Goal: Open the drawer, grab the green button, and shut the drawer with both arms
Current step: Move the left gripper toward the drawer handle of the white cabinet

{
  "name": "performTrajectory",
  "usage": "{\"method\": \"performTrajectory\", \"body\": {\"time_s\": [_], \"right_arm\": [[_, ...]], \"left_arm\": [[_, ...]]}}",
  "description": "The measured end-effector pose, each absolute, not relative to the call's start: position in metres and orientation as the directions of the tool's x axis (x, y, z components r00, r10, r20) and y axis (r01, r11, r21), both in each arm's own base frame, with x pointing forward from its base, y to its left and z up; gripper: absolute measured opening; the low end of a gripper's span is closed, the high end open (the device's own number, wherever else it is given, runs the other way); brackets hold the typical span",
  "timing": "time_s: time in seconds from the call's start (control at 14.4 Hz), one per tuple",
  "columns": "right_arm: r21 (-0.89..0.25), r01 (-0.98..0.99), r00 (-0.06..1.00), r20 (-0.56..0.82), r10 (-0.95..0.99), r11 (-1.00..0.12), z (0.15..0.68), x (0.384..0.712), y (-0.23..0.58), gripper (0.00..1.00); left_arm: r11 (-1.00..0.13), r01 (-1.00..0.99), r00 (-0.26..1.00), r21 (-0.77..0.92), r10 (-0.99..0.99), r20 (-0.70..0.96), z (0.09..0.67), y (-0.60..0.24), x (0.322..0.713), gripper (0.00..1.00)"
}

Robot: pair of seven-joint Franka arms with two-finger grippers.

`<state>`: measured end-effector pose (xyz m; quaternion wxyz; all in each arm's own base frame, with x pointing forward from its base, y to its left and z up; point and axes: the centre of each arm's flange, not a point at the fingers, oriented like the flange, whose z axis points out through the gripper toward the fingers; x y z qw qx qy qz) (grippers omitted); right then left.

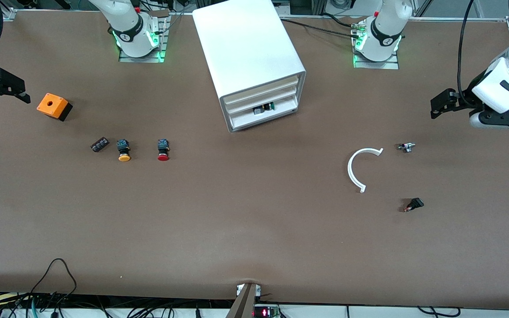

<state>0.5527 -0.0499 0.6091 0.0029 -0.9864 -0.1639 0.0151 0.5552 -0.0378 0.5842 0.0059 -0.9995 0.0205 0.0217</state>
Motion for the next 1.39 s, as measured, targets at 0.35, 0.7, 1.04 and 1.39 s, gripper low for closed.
{"method": "performTrajectory", "body": {"time_s": [0.35,0.7,1.04,1.39], "right_arm": [[-0.011,0.323,0.946,-0.029,0.323,-0.946,0.609,0.553,-0.050,1.00],[-0.014,0.324,0.945,-0.037,0.325,-0.946,0.605,0.554,-0.050,1.00],[-0.056,0.341,0.928,-0.137,0.345,-0.938,0.562,0.564,-0.041,1.00],[-0.075,0.357,0.914,-0.176,0.365,-0.931,0.545,0.569,-0.040,1.00]], "left_arm": [[-0.999,-0.041,0.998,-0.011,-0.041,-0.048,0.584,-0.038,0.555,1.00],[-0.999,-0.041,0.997,-0.011,-0.041,-0.058,0.583,-0.038,0.554,1.00],[-0.997,-0.083,0.978,-0.006,-0.081,-0.191,0.565,-0.060,0.542,1.00],[-0.960,-0.121,0.895,0.253,-0.216,-0.391,0.533,-0.137,0.521,1.00]]}}
